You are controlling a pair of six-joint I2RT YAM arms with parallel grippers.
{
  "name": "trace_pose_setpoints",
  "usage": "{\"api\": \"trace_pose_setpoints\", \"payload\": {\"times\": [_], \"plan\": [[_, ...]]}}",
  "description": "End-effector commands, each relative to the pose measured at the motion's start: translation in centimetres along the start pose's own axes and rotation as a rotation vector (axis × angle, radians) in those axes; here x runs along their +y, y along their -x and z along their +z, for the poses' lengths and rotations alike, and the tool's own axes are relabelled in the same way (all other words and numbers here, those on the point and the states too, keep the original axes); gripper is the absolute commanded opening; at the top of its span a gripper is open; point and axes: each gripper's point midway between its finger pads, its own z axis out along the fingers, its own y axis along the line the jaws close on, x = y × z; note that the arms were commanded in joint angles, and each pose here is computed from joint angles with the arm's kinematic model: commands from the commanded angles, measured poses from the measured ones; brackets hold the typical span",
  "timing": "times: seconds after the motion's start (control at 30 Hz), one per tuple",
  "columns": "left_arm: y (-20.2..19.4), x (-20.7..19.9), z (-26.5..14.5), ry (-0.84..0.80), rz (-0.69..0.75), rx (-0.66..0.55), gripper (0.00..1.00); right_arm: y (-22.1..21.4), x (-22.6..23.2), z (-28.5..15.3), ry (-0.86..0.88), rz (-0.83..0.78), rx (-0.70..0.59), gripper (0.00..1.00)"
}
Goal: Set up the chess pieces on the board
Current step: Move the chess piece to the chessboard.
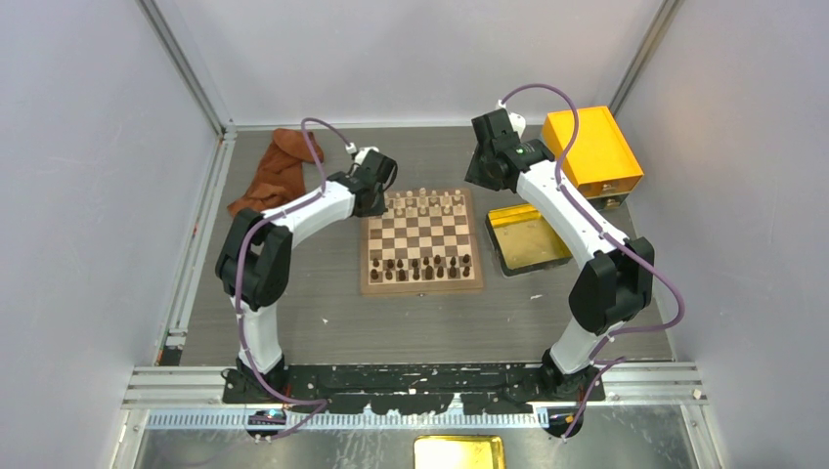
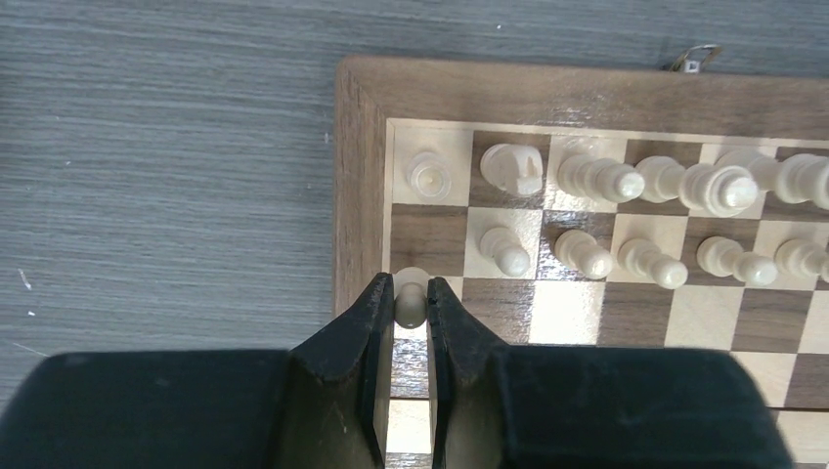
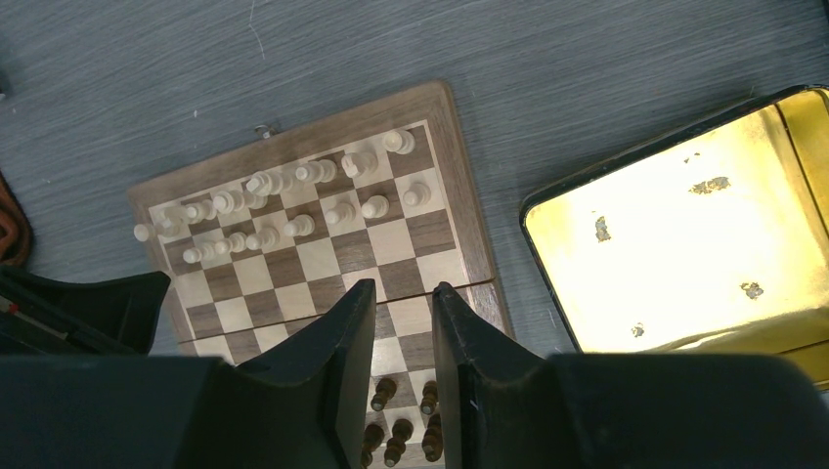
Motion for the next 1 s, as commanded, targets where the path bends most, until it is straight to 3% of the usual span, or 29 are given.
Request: {"api": "trace_pose_setpoints", "payload": {"times": [0.0,0.97], "plan": [[2.4,-0.6,-0.4,-0.017,-0.029,-0.053,0.08,1.7,0.3,-0.6,0.013,0.011,-0.058,0.34],[2.2,-0.8,1.3,-0.019,-0.037,-0.02,0.08,1.5,0.5,0.4,0.011,0.01,-0.038,0.33]]}}
